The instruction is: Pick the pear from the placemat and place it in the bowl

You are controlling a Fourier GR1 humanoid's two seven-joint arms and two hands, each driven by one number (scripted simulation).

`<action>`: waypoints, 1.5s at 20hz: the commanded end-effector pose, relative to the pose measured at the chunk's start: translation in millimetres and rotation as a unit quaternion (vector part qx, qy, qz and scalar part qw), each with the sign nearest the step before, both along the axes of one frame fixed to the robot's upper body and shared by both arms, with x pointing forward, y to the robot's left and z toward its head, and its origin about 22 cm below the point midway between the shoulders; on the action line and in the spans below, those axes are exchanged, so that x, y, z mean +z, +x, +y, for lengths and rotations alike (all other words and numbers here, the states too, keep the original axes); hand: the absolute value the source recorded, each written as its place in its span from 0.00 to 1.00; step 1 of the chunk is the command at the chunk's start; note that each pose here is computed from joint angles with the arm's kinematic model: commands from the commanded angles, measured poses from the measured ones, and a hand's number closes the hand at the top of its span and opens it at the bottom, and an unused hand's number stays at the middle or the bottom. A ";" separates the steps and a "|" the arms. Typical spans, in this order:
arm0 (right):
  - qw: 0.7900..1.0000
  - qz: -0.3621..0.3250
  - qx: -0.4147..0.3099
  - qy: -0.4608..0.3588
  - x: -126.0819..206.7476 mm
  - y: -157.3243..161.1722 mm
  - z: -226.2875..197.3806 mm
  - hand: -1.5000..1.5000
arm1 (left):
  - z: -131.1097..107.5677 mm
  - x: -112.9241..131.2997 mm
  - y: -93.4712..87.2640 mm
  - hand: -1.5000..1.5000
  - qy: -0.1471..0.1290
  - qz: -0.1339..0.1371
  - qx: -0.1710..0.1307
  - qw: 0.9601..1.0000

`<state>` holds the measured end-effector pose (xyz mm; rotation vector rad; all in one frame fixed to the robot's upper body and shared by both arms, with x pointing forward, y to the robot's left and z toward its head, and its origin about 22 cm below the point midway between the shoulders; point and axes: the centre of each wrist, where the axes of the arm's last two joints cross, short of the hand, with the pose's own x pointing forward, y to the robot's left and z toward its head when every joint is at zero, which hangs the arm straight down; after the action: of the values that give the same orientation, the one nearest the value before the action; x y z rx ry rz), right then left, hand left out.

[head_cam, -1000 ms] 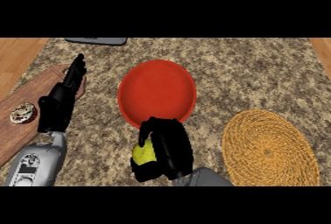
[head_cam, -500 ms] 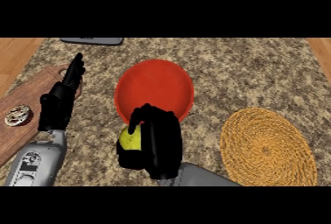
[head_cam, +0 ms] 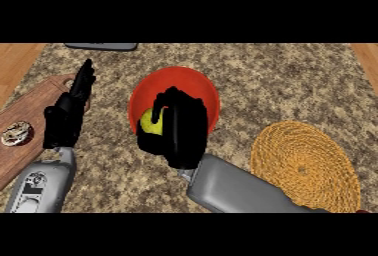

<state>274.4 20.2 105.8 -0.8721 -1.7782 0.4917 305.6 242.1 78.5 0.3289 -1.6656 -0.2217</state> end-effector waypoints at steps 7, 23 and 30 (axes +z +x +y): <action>0.987 -0.002 -0.153 -0.054 -18.7 66.7 -9.4 1.00 | 15.6 1.0 -0.7 0.50 -0.001 0.000 0.022 1.000; 0.979 0.069 -0.187 0.031 -83.2 103.3 -70.8 0.00 | 5.3 8.7 -4.5 0.50 -0.002 -0.013 0.000 1.000; 0.987 0.007 -0.123 0.098 -66.5 108.0 -70.1 0.00 | 4.2 5.3 -9.8 0.50 0.001 -0.010 -0.002 1.000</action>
<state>379.0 -49.3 31.8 -0.9853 -1.5543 0.2267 299.1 244.5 83.0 0.3336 -1.6881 -0.2148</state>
